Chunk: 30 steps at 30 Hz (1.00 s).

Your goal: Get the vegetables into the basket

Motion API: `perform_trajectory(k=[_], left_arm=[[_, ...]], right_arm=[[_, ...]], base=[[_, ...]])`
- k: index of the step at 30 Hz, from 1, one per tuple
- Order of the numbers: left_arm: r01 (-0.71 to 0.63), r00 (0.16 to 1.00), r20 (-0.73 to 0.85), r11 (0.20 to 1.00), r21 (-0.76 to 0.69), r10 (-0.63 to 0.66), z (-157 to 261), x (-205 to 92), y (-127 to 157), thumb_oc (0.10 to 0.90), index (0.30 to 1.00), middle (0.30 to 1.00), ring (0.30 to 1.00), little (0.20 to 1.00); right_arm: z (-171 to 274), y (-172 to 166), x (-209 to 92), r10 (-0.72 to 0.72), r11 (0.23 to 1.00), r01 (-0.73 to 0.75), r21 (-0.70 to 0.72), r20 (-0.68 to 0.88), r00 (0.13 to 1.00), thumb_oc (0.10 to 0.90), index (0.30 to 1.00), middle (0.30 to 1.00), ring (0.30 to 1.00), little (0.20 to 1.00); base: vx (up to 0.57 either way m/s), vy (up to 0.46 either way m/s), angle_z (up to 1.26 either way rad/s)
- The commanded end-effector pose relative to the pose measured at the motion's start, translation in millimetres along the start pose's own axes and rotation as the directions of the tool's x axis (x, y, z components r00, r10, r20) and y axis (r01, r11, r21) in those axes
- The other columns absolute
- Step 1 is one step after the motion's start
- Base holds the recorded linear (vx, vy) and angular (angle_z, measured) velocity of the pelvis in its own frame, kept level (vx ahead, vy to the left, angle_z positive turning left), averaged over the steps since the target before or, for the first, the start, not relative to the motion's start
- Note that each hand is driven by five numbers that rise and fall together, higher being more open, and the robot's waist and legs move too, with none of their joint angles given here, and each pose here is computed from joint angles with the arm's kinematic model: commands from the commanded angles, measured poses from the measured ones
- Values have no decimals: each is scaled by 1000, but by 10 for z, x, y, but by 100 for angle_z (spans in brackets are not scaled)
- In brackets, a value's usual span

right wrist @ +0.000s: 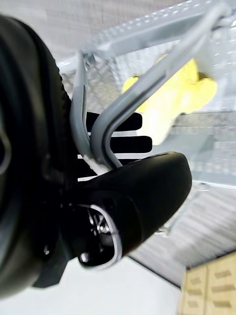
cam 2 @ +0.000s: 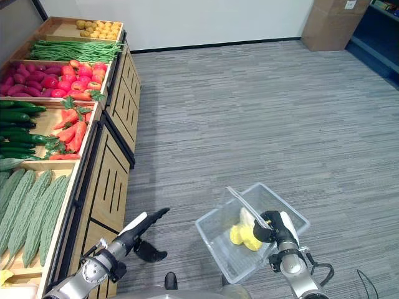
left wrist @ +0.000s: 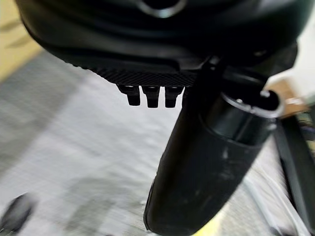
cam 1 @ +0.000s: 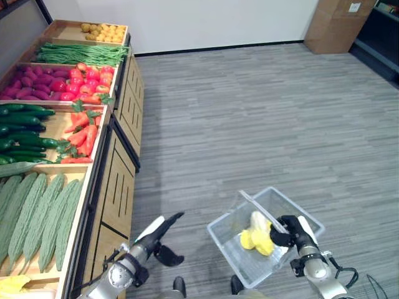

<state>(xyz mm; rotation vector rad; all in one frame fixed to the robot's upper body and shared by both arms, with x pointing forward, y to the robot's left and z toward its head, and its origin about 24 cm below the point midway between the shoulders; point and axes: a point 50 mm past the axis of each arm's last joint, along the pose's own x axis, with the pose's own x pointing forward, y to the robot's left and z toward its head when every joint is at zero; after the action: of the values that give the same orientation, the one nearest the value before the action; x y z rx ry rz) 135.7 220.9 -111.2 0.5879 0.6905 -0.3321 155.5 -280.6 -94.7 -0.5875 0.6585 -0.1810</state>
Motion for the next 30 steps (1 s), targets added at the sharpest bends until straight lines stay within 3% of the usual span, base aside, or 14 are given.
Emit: perform_trajectory(k=[1,2,7,9,13,30], left_arm=[[-66,993,105,995,74,58,215,87,229,900,1000,1000,1000,1000],[-28,999,-43,996,88,31,-64,79,117,900,1000,1000,1000,1000],[-66,967,-248,998,-24,58,-402,30,-38,900,1000,1000,1000,1000],[-102,906,-414,995,-10,89,-644,-60,-136,900,1000,1000,1000,1000],[-102,851,-517,995,1,88,-801,-171,-255,900,1000,1000,1000,1000],[-219,851,-505,971,-96,142,-651,-45,-258,900,1000,1000,1000,1000]], right_arm=[[521,-318,156,-151,985,127,114,230,961,400,300,300,300,300],[349,-309,149,-151,982,131,137,149,977,400,300,300,300,300],[108,-307,114,-138,984,132,117,48,989,400,300,300,300,300],[-79,-265,79,-120,988,123,92,-38,992,400,300,300,300,300],[-190,-245,34,-99,993,103,55,-74,992,400,300,300,300,300],[-106,-435,7,-132,991,132,4,8,991,400,300,300,300,300]], base=[[-21,-42,5],[0,0,0],[-6,-41,-1],[10,-113,-3],[32,-93,-4],[34,-77,16]])
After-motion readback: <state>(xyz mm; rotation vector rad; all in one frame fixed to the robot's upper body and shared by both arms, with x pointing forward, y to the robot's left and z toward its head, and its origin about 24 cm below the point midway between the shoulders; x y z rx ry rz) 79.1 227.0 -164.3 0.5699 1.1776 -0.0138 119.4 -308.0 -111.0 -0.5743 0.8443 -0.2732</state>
